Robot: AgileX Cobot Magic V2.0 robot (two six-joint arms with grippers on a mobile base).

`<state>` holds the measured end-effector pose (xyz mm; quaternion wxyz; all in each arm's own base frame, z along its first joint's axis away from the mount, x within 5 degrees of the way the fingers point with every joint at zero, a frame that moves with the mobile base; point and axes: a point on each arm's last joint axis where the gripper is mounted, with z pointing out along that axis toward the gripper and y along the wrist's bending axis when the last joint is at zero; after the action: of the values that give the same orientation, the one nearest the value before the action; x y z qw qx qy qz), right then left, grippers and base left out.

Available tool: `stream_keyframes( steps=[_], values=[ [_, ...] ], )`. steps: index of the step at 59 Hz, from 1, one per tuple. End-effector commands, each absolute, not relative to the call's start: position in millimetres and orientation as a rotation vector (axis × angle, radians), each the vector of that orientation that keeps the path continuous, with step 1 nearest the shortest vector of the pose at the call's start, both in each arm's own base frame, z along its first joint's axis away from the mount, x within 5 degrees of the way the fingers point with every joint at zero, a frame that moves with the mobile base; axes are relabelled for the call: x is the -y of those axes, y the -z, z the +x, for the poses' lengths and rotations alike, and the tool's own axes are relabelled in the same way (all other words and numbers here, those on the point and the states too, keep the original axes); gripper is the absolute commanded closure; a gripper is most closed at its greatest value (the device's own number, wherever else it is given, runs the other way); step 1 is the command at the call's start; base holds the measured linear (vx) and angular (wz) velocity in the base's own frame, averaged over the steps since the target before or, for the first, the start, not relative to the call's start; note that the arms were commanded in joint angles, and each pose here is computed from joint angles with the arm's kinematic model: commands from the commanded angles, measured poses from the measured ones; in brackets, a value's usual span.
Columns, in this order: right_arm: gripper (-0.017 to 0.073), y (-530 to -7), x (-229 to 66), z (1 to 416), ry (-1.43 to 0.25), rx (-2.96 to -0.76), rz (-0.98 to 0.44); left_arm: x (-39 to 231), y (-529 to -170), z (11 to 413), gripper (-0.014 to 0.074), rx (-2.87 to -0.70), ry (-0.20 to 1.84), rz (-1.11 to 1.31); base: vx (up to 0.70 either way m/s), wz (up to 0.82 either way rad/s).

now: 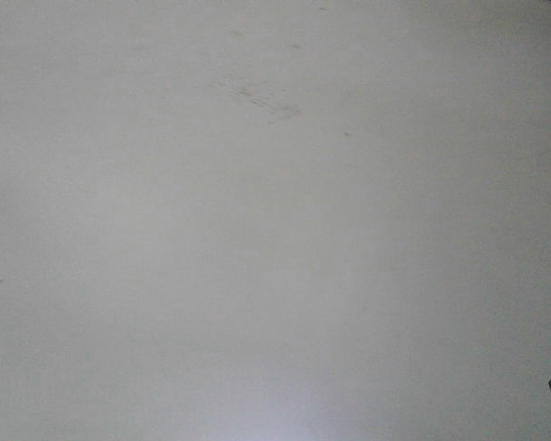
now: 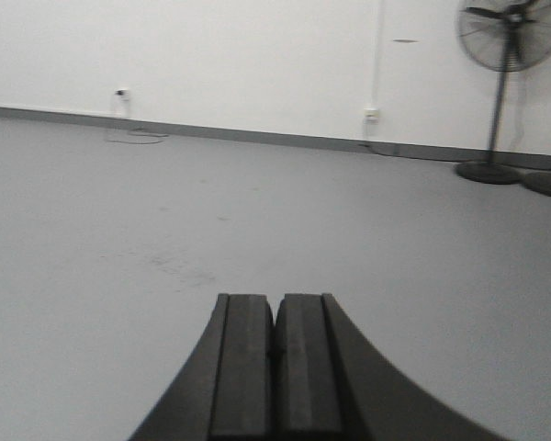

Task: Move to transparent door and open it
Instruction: 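Drive the base and turn toward the glass sliding door, then drive forward onto the wooden platform up to the glass door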

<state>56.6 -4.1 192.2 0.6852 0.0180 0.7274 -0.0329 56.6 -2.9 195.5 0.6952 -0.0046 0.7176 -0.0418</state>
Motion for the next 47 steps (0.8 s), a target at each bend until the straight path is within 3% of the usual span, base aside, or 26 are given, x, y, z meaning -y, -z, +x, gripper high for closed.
stream_keyframes(
  steps=[1,47],
  values=[
    [0.0567,-195.6,4.4,56.7,0.086,-1.552,0.035,3.3,-193.2,56.9,0.0599,-1.535,0.104,-0.012,0.59,0.54],
    [0.0567,-195.7,4.4,56.7,0.086,-1.551,0.035,3.3,-193.2,56.9,0.0599,-1.535,0.104,-0.012,0.63,0.62]
  ],
)
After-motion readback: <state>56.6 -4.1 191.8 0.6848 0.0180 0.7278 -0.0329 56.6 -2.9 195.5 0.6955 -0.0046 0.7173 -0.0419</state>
